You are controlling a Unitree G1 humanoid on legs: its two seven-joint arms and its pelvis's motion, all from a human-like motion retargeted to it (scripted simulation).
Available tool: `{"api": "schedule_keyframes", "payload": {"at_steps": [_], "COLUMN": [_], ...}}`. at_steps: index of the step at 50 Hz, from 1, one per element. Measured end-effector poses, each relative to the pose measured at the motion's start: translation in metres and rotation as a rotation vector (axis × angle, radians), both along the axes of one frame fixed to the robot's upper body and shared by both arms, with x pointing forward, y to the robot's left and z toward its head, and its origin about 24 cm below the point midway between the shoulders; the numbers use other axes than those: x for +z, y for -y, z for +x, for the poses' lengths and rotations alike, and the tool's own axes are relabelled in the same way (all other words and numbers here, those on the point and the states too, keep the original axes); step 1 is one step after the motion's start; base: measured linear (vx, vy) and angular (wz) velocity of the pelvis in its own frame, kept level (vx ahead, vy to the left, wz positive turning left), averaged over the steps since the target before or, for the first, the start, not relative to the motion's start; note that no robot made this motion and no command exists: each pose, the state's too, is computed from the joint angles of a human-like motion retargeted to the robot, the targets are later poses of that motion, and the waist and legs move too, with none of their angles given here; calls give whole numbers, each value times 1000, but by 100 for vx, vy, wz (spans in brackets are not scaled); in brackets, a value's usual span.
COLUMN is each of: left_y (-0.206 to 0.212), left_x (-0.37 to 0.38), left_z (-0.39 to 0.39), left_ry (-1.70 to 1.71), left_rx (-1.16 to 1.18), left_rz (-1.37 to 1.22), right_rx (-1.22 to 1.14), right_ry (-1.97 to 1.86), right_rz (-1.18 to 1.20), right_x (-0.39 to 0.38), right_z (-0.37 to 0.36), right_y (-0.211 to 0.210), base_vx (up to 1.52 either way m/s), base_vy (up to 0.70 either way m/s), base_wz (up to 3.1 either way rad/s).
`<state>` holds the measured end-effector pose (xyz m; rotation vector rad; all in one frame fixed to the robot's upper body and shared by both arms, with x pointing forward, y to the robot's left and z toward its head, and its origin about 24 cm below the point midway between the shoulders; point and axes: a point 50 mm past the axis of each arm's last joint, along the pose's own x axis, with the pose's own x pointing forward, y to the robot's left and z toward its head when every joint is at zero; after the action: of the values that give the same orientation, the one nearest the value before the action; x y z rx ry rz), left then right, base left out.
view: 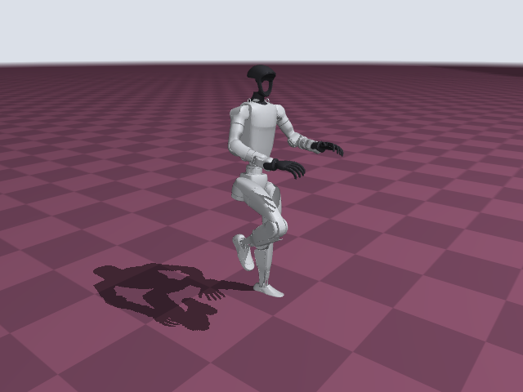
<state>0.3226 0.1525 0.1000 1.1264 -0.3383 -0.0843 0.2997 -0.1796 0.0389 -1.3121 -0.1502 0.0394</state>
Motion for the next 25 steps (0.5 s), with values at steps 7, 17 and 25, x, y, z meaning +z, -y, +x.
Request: {"api": "schedule_keyframes", "payload": {"at_steps": [7,17,25], "left_y": [0,6,6], "left_x": [-2,-10,-10], "left_z": [0,-8,-21], "left_ry": [10,-28,3], "left_rx": [36,-10,-74], "left_rz": [-15,-52,-120], "right_rx": [20,10,-49], "right_ry": [-150,-289,-296], "right_rz": [-73,-86,-29], "right_x": [-41,-54,-64], "right_z": [-15,-25,-47], "right_y": [-8,7,21], "base_vx": [27,30,40], "base_vy": [-1,-2,-12], "base_wz": [42,64,86]}}
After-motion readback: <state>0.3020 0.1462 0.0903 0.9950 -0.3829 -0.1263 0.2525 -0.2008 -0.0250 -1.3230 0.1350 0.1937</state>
